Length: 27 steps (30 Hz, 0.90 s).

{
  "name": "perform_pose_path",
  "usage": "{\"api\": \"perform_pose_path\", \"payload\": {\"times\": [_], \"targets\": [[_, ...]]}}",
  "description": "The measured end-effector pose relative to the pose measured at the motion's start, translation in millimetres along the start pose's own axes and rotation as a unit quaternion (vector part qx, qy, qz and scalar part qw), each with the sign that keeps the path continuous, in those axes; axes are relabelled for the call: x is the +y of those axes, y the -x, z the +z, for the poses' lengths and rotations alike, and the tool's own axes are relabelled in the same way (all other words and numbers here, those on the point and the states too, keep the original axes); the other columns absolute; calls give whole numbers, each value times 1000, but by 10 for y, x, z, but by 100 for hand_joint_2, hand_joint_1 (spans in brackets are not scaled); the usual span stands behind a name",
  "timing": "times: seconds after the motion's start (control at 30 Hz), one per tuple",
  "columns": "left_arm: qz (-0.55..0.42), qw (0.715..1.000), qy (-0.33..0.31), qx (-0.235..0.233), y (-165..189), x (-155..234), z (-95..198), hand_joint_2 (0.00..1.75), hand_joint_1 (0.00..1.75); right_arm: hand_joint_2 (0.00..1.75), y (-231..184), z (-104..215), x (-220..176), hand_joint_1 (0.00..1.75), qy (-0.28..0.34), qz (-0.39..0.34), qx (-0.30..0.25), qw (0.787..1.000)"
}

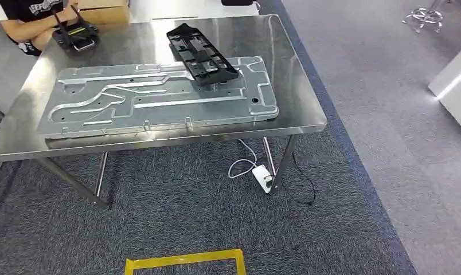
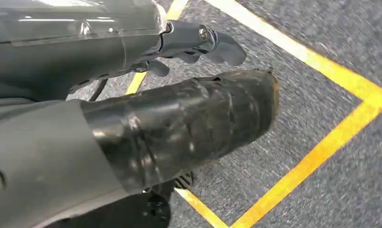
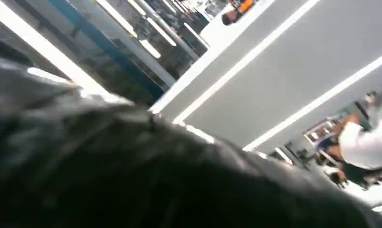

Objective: Take the parts from the cabinet and place them on the table.

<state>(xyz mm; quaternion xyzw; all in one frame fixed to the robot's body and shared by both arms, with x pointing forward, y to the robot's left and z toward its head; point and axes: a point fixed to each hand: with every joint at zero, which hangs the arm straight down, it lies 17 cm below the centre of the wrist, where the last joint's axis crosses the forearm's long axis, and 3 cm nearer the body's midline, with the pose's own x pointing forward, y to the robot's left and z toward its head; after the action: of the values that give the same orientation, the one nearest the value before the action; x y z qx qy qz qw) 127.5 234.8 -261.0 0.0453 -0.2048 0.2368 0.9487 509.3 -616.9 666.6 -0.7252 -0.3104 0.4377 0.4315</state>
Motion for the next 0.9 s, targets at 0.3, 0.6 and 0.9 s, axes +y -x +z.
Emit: {"api": "perform_pose_path", "payload": {"times": [0.3, 0.6, 0.9], "targets": [[-3, 1000, 1, 1, 7, -3, 1, 0, 0, 0, 150, 60, -132, 0, -5, -8, 6, 1000], [-6, 1000, 2, 5, -9, -22, -8, 0, 0, 0, 302, 107, -167, 0, 4, -26, 20, 999], [-14, 1000, 3, 2, 20, -11, 3, 0, 0, 0, 438, 182, -162, 0, 16, -31, 31, 999]]}}
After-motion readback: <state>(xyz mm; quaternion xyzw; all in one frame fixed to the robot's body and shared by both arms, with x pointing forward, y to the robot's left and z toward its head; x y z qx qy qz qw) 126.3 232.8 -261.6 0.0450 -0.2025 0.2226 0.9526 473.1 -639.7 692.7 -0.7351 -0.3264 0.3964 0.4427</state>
